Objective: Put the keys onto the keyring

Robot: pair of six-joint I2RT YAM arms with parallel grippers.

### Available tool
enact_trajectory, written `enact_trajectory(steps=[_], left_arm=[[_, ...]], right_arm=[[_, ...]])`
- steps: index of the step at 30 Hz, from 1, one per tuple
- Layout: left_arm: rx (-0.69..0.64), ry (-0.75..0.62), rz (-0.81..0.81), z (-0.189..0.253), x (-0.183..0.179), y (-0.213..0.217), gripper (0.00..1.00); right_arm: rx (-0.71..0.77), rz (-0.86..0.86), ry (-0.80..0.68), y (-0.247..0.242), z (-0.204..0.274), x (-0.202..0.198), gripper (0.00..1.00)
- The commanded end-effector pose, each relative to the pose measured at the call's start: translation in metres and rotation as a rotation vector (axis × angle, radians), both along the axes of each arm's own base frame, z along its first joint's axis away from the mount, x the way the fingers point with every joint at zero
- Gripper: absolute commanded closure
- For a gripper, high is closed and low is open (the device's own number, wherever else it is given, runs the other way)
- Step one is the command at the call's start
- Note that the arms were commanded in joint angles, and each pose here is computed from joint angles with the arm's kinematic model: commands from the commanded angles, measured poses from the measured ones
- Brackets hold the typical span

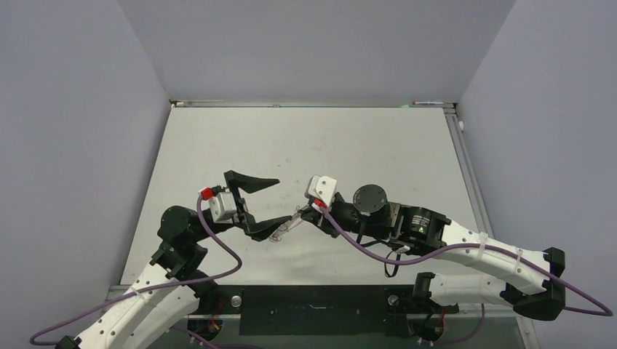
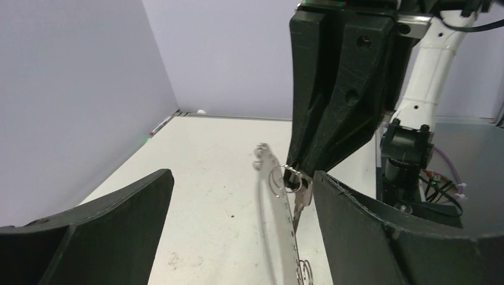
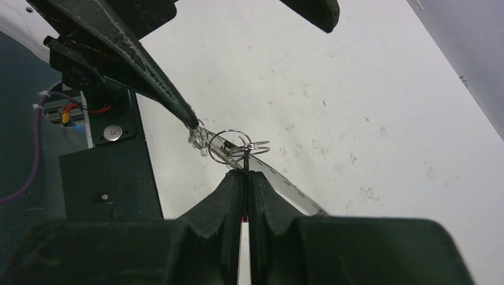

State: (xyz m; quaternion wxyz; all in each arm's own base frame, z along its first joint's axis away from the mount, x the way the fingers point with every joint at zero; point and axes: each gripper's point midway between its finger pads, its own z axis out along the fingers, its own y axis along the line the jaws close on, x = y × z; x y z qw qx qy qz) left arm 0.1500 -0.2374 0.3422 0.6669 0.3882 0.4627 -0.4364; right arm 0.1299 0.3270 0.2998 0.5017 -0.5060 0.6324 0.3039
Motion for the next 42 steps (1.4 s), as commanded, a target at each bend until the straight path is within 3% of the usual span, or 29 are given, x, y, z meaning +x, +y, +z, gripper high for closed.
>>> enact_trajectory(steps=[1, 13, 18, 27, 42], left_arm=[[0.006, -0.025, 0.108, 0.008, 0.016, 0.009, 0.16], [0.065, -0.005, 0.341, -0.003, 0.054, 0.029, 0.18], [0.103, 0.042, 0.442, -0.012, 0.073, 0.037, 0.18], [0.121, 0.067, 0.456, -0.017, 0.077, 0.037, 0.18], [0.138, 0.079, 0.474, -0.022, 0.082, 0.038, 0.18]], right_arm=[[0.042, -0.061, 0.01, -0.004, 0.018, 0.005, 0.95], [-0.108, -0.143, 0.16, -0.01, -0.02, 0.009, 0.95], [-0.17, -0.203, 0.363, -0.016, -0.046, 0.03, 0.95], [-0.07, -0.241, 0.406, -0.016, -0.03, 0.053, 0.95], [-0.046, -0.355, 0.492, -0.009, -0.065, 0.098, 0.95]])
